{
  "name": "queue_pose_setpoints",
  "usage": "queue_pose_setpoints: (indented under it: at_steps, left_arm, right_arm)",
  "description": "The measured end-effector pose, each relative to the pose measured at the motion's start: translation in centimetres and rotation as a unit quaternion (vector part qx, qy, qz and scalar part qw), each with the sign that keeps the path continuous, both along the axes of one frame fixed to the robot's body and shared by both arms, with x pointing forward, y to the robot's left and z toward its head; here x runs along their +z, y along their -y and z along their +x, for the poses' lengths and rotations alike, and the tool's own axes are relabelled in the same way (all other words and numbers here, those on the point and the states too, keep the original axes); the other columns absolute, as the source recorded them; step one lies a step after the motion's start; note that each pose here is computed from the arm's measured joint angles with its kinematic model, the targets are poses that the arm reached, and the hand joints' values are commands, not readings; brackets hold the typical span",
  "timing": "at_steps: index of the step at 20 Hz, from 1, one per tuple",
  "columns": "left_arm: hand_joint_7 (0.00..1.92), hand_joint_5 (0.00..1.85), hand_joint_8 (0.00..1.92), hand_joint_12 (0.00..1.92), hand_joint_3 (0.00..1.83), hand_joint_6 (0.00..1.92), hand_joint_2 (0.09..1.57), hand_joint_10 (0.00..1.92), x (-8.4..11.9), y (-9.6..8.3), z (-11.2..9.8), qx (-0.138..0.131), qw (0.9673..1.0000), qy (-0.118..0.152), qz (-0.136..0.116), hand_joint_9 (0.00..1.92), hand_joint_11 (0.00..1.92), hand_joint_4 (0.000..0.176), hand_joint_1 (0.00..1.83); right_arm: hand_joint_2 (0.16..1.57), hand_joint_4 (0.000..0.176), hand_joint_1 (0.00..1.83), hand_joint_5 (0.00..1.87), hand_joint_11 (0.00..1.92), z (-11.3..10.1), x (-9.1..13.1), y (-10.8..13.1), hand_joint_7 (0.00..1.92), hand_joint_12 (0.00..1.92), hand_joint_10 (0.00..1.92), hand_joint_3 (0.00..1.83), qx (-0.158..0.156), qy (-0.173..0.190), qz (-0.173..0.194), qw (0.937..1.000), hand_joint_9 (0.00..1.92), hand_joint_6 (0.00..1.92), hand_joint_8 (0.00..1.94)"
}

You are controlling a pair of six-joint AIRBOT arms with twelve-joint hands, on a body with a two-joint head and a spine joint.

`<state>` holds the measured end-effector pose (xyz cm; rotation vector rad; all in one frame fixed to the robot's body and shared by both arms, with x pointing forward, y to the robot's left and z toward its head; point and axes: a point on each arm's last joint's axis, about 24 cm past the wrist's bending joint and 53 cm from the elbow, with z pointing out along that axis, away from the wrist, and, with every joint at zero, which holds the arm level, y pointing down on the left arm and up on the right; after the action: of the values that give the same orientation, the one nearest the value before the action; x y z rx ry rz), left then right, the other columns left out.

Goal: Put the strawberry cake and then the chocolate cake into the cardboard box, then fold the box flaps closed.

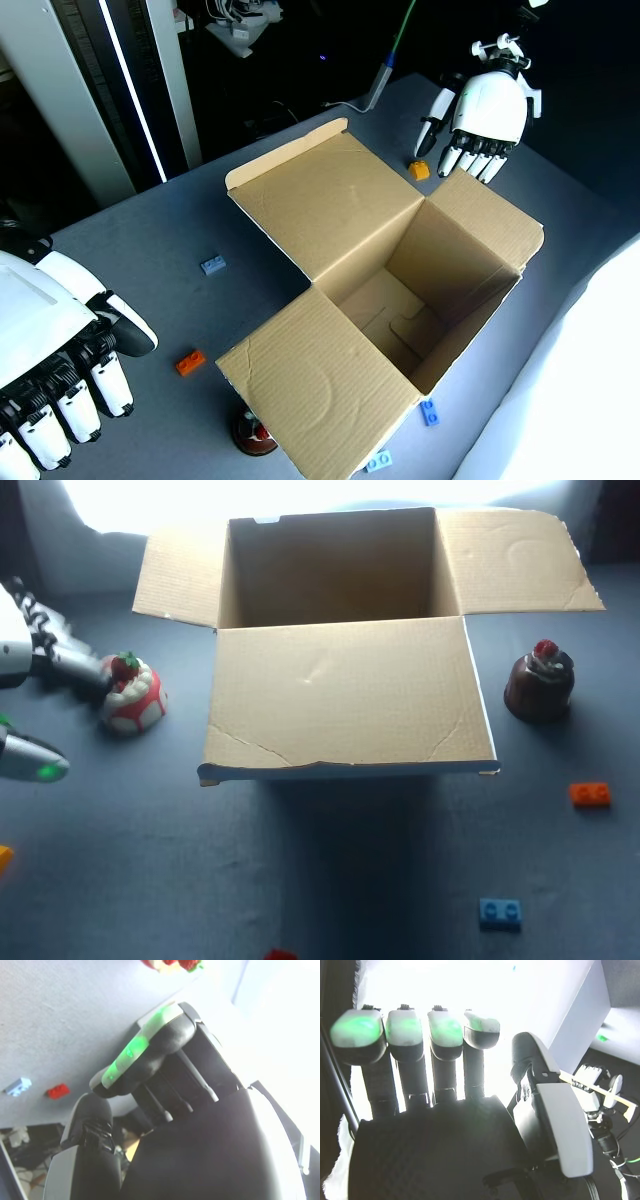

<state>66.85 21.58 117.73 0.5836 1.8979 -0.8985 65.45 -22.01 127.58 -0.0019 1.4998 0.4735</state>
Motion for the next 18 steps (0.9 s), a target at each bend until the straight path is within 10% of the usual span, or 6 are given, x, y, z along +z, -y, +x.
queue_pose_setpoints:
  at_steps: [10, 18]
  left_arm:
    - [0.07, 0.04, 0.0, 0.13, 0.0, 0.0, 1.08, 0.0, 0.1, 0.0, 0.2, -0.002, 1.0, 0.003, 0.003, 0.03, 0.0, 0.0, 0.19]
    - [0.0, 0.0, 0.0, 0.0, 0.0, 0.0, 0.92, 0.0, 1.0, 1.5, 0.5, -0.015, 0.9998, 0.016, 0.0, 0.0, 0.0, 0.0, 0.94]
  right_arm:
    - [1.1, 0.0, 0.02, 0.1, 0.0, 0.2, -0.5, 0.7, 0.09, 0.19, 0.0, 0.0, -0.015, -0.013, 0.007, 0.9998, 0.07, 0.0, 0.0]
    - [1.0, 0.0, 0.41, 0.12, 0.0, 0.3, -1.1, 0.8, 0.12, 0.43, 0.0, 0.0, -0.018, -0.028, 0.016, 0.9993, 0.13, 0.0, 0.0]
